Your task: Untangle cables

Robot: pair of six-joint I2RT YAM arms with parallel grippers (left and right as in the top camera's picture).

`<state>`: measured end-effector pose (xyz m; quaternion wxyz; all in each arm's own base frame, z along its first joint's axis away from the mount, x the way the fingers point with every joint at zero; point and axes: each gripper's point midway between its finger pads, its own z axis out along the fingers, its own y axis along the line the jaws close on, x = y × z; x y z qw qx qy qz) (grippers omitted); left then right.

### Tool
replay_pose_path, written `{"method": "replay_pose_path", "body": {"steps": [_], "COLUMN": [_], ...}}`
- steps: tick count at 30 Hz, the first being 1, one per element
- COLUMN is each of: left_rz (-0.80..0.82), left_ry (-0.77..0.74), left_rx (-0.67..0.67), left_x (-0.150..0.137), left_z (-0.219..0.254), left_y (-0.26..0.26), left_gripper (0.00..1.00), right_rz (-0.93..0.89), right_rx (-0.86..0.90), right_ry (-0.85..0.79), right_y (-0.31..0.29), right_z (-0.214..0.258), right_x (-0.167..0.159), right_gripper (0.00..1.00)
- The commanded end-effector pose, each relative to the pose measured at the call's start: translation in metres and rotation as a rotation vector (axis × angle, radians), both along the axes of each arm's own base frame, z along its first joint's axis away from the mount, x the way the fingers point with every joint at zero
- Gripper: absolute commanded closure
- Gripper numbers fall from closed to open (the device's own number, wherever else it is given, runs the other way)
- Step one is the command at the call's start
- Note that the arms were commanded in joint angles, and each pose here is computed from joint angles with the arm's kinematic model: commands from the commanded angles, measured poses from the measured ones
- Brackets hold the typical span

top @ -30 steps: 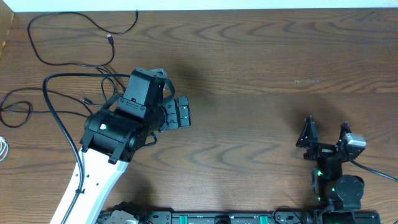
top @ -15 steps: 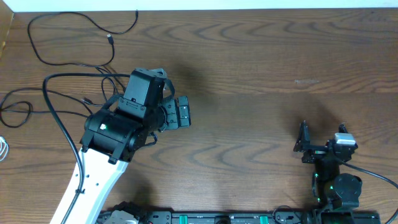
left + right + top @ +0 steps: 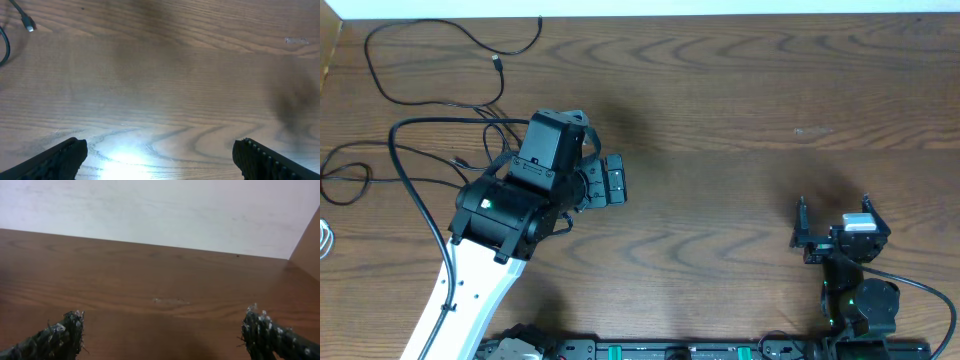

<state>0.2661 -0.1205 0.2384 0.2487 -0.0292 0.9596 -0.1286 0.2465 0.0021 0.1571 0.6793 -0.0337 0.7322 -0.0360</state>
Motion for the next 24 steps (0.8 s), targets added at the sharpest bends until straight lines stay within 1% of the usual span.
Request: {"method": "replay_pose_path", "body": {"steps": [1,8,24], "left_rz": [-0.009,-0.009,-0.009], "left_ry": [-0.018,-0.018,-0.018], "left_rx": [0.014,0.014,0.014], "left_x": [0.0002,0.0002,0.0001], "left_z": [0.0042,0.0042,0.0041], "left_y": [0.0017,0.0017,0.0017], "left_gripper": [0.02,0.02,0.02], "right_rz": [0.017,-0.001,-0.007], "right_rx": [0.004,0.077,0.098], "right_ry": [0.003,0.003,0.002], "right_y": [0.0035,0.0009,-0.0003], "right_z": [-0.0014,-0.0014,-0.0013], "right_x": [-0.0005,-0.0004,-0.0004], "right_gripper": [0.01,0.01,0.01]}}
